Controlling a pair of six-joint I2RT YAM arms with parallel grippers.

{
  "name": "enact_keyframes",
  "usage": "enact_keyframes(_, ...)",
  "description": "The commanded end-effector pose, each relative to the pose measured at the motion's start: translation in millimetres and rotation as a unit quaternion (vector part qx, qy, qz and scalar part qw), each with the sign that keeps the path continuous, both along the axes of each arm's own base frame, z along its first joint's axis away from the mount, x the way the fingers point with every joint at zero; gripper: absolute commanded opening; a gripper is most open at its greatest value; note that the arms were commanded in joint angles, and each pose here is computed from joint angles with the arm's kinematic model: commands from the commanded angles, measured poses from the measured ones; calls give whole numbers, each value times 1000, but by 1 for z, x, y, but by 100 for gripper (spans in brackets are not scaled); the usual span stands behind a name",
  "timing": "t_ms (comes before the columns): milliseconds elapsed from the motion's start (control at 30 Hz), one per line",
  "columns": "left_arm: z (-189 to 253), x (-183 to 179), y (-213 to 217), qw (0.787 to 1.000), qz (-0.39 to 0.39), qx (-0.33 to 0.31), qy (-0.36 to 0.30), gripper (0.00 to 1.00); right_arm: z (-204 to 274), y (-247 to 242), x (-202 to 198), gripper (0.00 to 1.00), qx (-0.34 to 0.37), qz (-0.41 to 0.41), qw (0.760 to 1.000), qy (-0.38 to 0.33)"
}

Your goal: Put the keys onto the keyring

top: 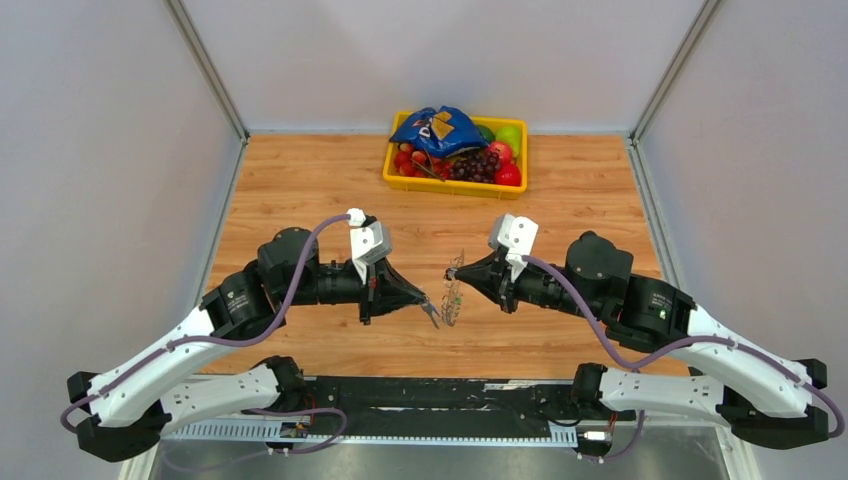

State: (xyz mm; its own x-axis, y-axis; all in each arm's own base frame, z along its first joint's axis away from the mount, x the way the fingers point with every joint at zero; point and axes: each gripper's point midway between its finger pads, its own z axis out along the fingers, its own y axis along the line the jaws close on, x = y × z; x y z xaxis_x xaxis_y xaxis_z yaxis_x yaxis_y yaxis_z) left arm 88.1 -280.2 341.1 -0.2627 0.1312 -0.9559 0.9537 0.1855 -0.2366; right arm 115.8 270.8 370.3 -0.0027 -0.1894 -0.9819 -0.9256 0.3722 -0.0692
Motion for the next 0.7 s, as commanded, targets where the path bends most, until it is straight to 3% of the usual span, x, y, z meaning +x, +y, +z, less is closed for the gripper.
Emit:
enact_keyframes(0, 36, -21, 6, 997, -50, -47, -31, 4, 38, 8, -10, 0, 63, 45, 995, -62)
enact_keyframes(667, 57, -29, 6, 995, -66, -75, -29, 9, 37, 9, -36, 0, 103, 121, 970, -186)
